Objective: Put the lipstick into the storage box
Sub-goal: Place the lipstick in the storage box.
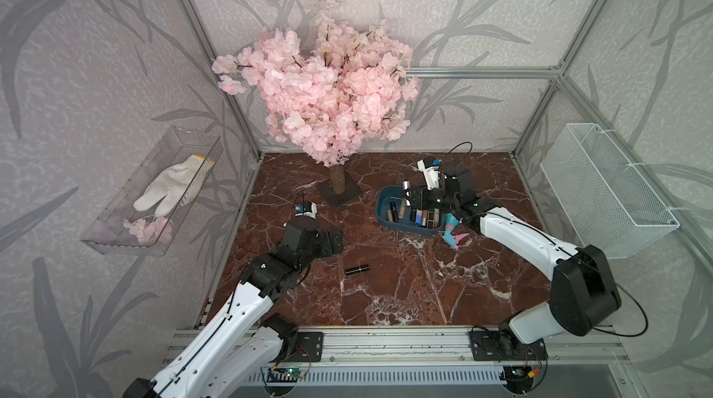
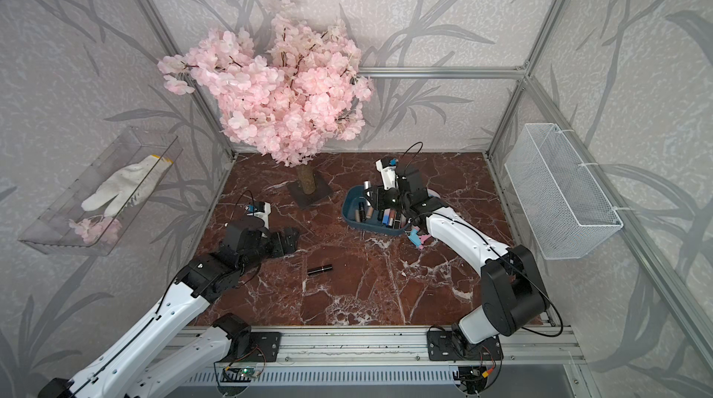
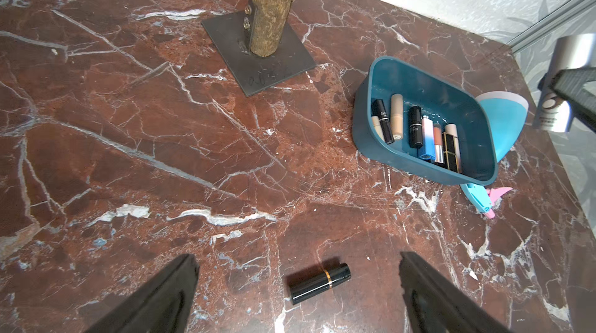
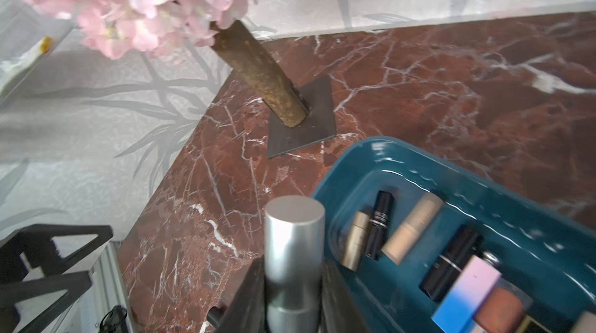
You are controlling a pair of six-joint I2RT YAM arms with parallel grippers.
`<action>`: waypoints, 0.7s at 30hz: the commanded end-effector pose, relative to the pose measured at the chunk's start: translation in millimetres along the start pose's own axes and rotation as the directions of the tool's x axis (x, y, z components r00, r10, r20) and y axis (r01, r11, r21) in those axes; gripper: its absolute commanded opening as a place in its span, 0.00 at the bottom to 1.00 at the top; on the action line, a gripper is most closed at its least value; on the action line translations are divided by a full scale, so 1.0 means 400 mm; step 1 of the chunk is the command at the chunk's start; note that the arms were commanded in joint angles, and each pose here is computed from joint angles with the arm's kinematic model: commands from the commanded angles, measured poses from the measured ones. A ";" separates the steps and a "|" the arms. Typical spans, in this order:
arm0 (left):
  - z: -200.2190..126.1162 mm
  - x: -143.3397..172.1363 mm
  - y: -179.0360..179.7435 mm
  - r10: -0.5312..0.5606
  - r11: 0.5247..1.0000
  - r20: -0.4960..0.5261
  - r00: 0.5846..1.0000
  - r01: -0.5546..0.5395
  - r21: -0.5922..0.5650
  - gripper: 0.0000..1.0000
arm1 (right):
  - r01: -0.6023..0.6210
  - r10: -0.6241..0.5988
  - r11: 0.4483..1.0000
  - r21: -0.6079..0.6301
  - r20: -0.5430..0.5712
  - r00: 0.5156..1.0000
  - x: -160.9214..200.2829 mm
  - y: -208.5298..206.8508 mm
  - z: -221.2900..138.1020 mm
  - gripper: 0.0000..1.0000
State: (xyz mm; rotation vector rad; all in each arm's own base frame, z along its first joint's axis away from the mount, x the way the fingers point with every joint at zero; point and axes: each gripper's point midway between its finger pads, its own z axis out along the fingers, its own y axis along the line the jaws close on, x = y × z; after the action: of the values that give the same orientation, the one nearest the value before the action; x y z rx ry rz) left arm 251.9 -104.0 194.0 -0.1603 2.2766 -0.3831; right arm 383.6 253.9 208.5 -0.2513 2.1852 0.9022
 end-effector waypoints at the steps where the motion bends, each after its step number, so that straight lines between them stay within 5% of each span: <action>1: 0.001 -0.021 -0.020 -0.027 0.999 0.017 1.000 0.026 0.035 1.00 | -0.094 0.096 0.987 0.129 -0.009 0.995 0.001 -0.079 0.006 0.18; 21: 0.083 0.030 -0.094 0.078 0.990 -0.172 0.982 -0.056 0.131 1.00 | -0.204 0.272 0.907 0.367 -0.145 0.951 0.108 -0.258 0.143 0.16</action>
State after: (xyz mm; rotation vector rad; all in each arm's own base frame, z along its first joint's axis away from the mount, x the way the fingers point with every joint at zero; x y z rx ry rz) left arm 264.4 -144.5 163.0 -0.0375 2.4485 -0.4937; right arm 424.3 224.0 95.4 0.0556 2.5466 0.6414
